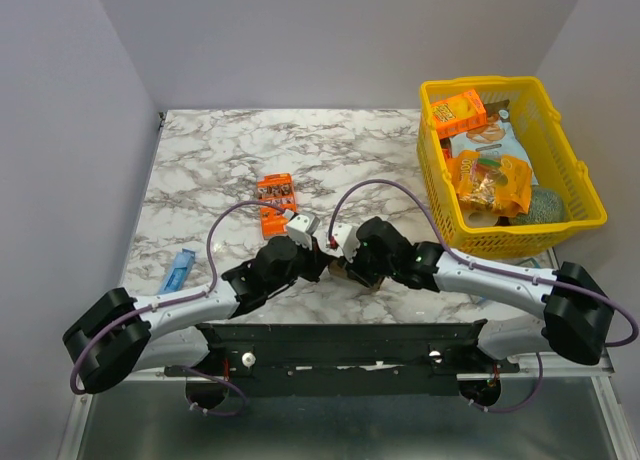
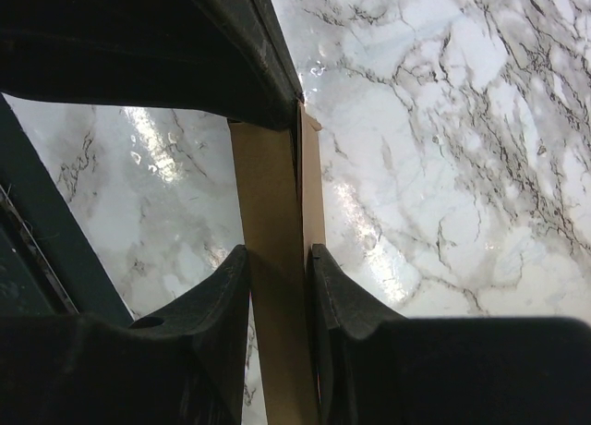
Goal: Fold the paper box
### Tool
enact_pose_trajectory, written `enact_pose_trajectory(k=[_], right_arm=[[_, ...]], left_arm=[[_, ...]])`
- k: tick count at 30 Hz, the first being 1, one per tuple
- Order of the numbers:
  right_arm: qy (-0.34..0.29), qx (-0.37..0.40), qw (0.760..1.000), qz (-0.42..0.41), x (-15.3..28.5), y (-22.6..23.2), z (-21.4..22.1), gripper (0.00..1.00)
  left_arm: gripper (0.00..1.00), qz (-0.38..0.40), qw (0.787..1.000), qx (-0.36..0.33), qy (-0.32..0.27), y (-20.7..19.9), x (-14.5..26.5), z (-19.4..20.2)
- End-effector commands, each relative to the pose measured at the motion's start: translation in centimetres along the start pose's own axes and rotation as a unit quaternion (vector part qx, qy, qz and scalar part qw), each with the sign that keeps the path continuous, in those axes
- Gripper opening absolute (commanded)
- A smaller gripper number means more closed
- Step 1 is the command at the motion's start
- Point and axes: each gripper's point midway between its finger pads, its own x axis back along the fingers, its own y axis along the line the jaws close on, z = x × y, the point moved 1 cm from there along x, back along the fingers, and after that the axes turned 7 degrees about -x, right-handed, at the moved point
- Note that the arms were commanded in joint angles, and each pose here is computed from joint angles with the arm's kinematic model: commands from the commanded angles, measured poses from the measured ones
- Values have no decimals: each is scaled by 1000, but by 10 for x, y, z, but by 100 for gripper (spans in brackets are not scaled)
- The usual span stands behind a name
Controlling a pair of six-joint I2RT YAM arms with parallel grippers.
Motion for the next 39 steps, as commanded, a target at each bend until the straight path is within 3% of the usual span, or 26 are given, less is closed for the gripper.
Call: enact_pose_trajectory(k=[1, 17, 20, 24, 31, 34, 39], right_arm=[[36, -18, 996, 77, -1, -31, 15, 31], [24, -39, 996, 82, 3, -42, 6, 32], [14, -50, 996, 66, 7, -37, -4, 40], [-6, -74, 996, 54, 18, -31, -17, 58], [-30, -121, 990, 59, 41, -30, -33, 74], [-26, -181, 979, 92, 53, -43, -28, 75], [-30, -249, 964, 84, 80, -47, -8, 66]], left_arm=[[0, -57, 989, -40, 129, 34, 20, 74], [0, -85, 985, -50, 144, 41, 15, 80], [0, -102, 983, -51, 143, 43, 14, 75], [0, -123, 981, -50, 145, 46, 14, 72], [0, -133, 979, -61, 145, 43, 7, 62], [0, -139, 975, -71, 155, 44, 4, 62], [0, -145, 972, -79, 168, 44, 3, 65]])
